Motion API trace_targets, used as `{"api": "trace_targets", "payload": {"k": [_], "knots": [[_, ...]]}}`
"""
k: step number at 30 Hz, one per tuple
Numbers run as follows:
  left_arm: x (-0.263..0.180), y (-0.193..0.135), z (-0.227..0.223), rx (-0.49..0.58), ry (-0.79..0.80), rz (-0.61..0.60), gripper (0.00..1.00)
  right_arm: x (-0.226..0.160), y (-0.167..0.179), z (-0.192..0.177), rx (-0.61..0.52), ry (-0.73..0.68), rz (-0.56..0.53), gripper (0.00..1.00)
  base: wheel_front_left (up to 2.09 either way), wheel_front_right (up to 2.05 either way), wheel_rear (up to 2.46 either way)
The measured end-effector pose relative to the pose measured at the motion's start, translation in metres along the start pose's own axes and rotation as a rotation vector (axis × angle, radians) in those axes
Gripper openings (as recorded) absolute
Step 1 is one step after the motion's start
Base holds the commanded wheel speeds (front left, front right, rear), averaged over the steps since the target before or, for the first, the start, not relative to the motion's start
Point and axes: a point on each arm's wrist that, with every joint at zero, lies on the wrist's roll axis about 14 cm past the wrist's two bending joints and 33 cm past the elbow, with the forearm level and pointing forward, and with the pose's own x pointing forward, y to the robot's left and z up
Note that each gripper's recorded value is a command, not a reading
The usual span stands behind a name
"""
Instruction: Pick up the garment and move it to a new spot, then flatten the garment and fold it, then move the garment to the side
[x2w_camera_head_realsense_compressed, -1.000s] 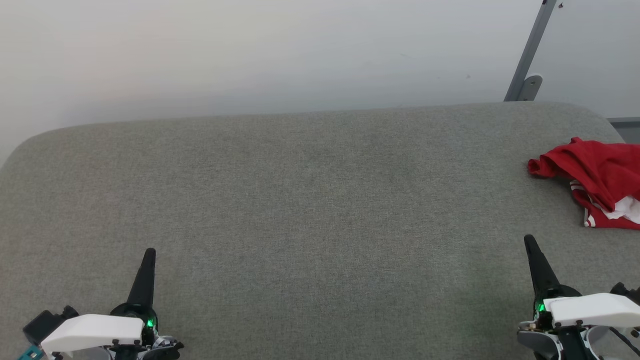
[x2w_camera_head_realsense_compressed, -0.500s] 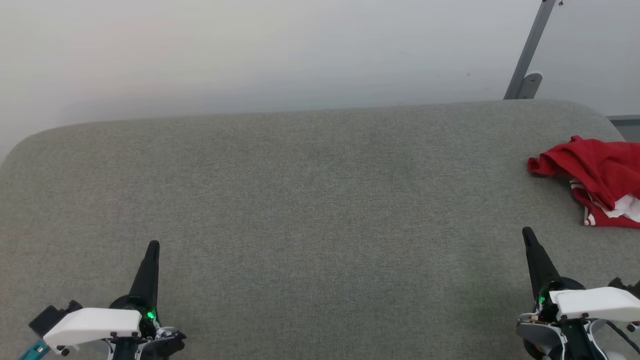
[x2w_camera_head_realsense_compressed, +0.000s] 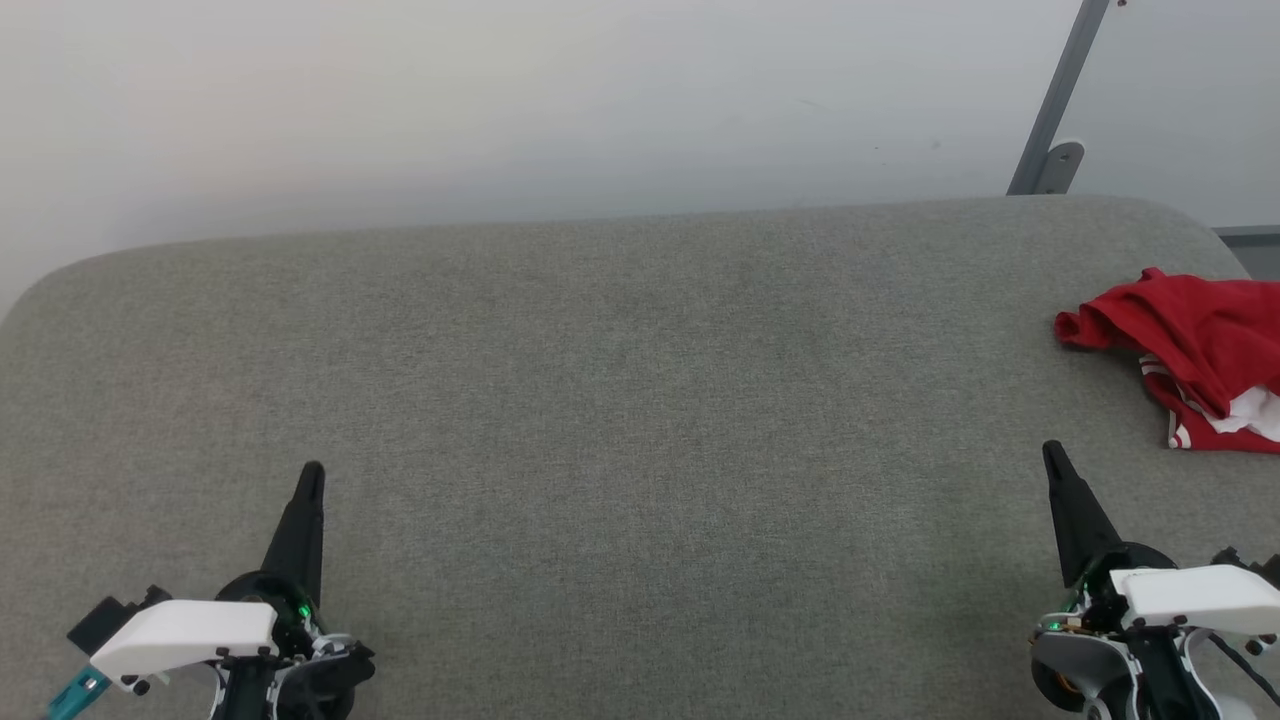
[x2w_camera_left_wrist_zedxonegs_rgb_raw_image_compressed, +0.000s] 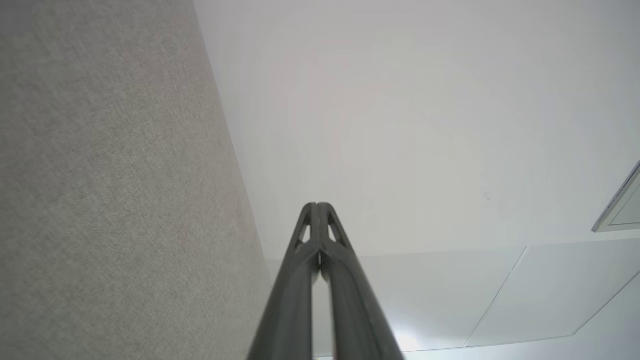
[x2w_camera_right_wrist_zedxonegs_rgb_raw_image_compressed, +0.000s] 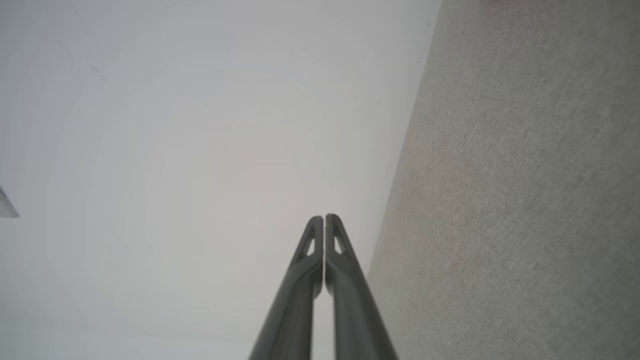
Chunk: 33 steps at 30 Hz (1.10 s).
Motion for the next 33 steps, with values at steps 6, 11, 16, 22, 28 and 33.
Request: {"api": "trace_targets", "payload": {"k": [6,11,16,22,28,33], "knots": [[0.0017,-0.0010,-0.0013,-0.039,0.004,-0.005,0.00,0.0016,0.0020,-0.0005,0.039,0.004,0.008,0.00,0.00,0.00,0.00],[0.0026,-0.0019,-0.0019,-0.048,0.004,-0.008,0.00,0.0031,0.0043,-0.0008,0.049,0.006,0.015,0.00,0.00,0.00,0.00],[0.0026,-0.0019,-0.0019,-0.049,0.004,-0.008,0.00,0.0030,0.0043,-0.0008,0.049,0.006,0.015,0.00,0.00,0.00,0.00],[0.0026,-0.0019,-0.0017,-0.049,0.004,-0.008,0.00,0.0031,0.0043,-0.0008,0.049,0.007,0.015,0.00,0.00,0.00,0.00],[0.0026,-0.0019,-0.0017,-0.049,0.004,-0.008,0.00,0.0031,0.0043,-0.0010,0.049,0.007,0.015,0.00,0.00,0.00,0.00],[0.0026,-0.0019,-0.0017,-0.049,0.004,-0.008,0.00,0.0031,0.0043,-0.0008,0.049,0.007,0.015,0.00,0.00,0.00,0.00]]}}
